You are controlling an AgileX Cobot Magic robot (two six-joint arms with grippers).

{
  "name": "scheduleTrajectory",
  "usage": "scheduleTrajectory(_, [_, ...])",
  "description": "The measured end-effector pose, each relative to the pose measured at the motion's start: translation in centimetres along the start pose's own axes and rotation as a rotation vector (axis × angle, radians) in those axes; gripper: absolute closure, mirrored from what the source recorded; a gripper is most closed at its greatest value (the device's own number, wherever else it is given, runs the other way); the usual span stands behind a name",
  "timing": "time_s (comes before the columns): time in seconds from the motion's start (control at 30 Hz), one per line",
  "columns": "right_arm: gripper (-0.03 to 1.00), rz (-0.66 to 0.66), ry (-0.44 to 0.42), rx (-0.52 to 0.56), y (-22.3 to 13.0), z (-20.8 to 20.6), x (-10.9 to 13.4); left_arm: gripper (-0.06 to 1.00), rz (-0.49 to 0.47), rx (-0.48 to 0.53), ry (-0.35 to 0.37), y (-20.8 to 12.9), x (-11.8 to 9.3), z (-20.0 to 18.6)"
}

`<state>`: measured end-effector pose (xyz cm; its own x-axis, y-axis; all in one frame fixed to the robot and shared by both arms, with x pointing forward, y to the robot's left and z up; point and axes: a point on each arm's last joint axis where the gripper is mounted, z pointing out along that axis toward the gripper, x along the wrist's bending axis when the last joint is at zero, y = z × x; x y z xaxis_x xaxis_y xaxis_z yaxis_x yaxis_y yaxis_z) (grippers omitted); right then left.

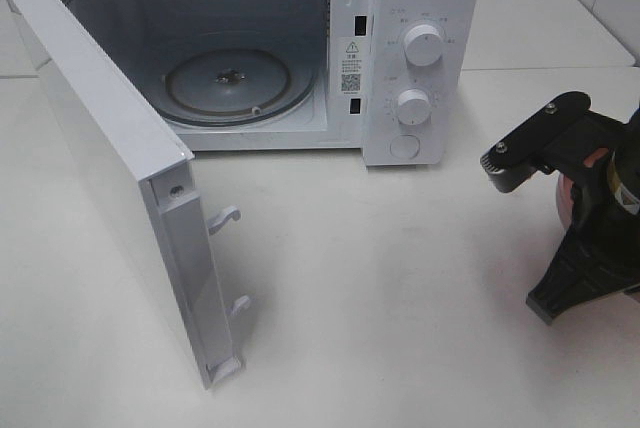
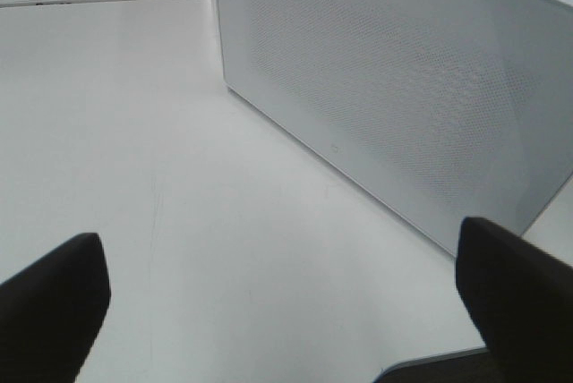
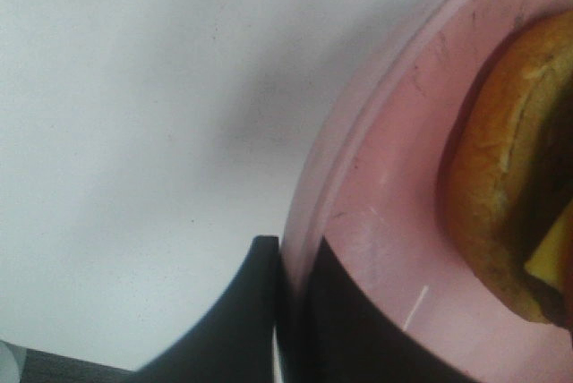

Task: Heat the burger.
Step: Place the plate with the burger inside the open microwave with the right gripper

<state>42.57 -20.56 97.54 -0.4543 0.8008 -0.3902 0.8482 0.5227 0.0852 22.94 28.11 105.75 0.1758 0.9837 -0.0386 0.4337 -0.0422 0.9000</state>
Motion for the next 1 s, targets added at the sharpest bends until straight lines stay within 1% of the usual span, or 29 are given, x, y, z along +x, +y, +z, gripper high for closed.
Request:
scheduleTrajectory(0.03, [0.91,-0.022,-0.004,-0.007,-0.3,-0.2,0.3,-0.03,0.0,0.0,0.0,0.0,0.0,0.0])
scheduleTrajectory(0.13, [0.91,-0.031,-0.005,-0.009,-0.4,-0.4,0.5,-0.03,0.0,0.0,0.0,0.0,0.0,0.0])
scheduleTrajectory(0.2, [0.91,-0.087,-0.015,-0.022,-0.9,-0.9,1.1,-0.03,0.0,0.0,0.0,0.0,0.0,0.0])
scheduleTrajectory(0.3, [0.91,-0.101,-0.017,-0.024,-1.1,-1.0,1.3,-0.03,0.0,0.0,0.0,0.0,0.0,0.0])
scheduleTrajectory(0.33, [0.91,-0.132,-0.022,-0.021,-1.3,-1.2,1.6,-0.03,0.0,0.0,0.0,0.0,0.0,0.0])
scheduleTrajectory(0.47, [0.91,-0.175,-0.029,-0.018,-1.6,-1.3,2.3,-0.03,0.0,0.0,0.0,0.0,0.0,0.0])
scheduleTrajectory(0.53, [0.91,-0.234,-0.039,-0.035,-1.8,-1.6,3.1,-0.03,0.0,0.0,0.0,0.0,0.0,0.0])
scheduleTrajectory(0.6, [0.91,-0.247,-0.041,-0.041,-1.8,-1.7,3.3,-0.03,0.0,0.0,0.0,0.0,0.0,0.0])
scheduleTrajectory(0.63, [0.91,-0.278,-0.045,-0.056,-1.9,-2.0,3.8,-0.03,0.0,0.0,0.0,0.0,0.0,0.0])
scheduleTrajectory(0.67, [0.91,-0.278,-0.045,-0.056,-1.9,-2.0,3.8,-0.03,0.0,0.0,0.0,0.0,0.0,0.0])
scheduleTrajectory(0.8, [0.91,-0.35,-0.044,-0.087,-2.1,-2.5,5.0,-0.03,0.0,0.0,0.0,0.0,0.0,0.0])
scheduleTrajectory(0.9, [0.91,-0.365,-0.043,-0.093,-2.1,-2.6,5.2,-0.03,0.0,0.0,0.0,0.0,0.0,0.0])
scheduleTrajectory(0.97, [0.91,-0.434,-0.043,-0.113,-2.3,-3.0,6.0,-0.03,0.0,0.0,0.0,0.0,0.0,0.0])
scheduleTrajectory(1.0, [0.91,-0.434,-0.043,-0.113,-2.3,-3.0,6.0,-0.03,0.0,0.0,0.0,0.0,0.0,0.0])
